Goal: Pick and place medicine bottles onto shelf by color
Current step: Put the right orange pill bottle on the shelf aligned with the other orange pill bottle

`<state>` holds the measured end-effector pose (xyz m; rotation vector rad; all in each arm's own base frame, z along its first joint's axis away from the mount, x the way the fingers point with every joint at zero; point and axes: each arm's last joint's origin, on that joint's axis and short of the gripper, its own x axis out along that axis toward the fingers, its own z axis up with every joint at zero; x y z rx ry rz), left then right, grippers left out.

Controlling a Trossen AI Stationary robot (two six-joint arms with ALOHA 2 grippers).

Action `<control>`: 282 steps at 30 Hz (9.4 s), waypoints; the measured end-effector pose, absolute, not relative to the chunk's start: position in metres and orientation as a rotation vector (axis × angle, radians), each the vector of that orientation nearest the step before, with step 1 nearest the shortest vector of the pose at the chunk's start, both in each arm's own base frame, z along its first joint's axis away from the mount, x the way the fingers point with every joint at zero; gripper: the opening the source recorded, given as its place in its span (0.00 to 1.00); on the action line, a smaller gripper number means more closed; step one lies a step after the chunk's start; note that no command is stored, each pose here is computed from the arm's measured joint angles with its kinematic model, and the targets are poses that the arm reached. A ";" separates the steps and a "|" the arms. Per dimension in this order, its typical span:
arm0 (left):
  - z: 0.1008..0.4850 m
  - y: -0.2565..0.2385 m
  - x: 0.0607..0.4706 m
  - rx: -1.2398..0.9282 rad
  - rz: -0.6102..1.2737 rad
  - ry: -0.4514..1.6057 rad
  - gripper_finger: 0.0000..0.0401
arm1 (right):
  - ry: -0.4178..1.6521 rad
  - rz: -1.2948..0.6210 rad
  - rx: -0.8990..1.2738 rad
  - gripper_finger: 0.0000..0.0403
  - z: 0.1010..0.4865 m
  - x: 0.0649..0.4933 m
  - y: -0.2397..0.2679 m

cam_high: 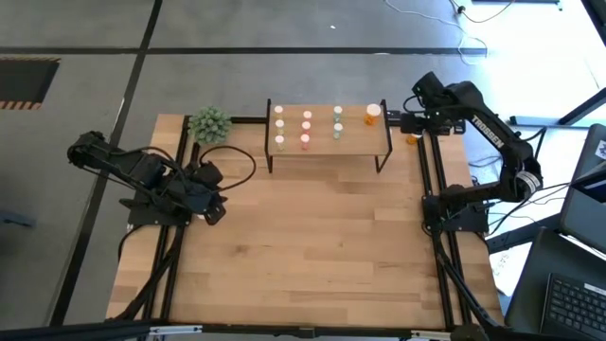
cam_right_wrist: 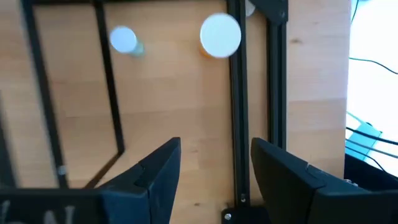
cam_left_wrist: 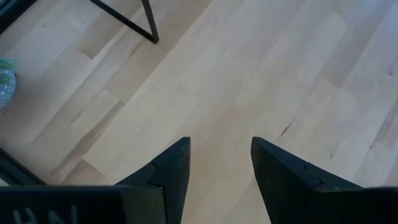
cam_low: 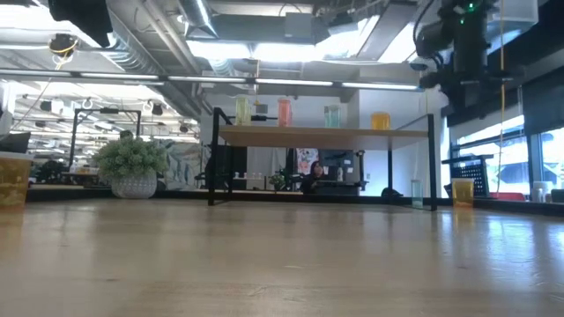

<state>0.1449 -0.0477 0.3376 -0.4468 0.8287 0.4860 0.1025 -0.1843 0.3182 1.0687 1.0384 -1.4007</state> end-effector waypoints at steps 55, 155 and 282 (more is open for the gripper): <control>0.361 -0.028 0.174 -0.107 0.551 0.506 0.41 | 0.715 -1.654 1.391 0.49 0.243 0.089 -0.201; 0.364 -0.027 0.175 -0.117 0.576 0.466 0.41 | 0.111 -2.007 1.706 0.68 0.233 0.095 -0.221; 0.364 -0.027 0.175 -0.117 0.576 0.466 0.41 | -0.178 -2.052 2.211 0.73 0.204 0.113 -0.228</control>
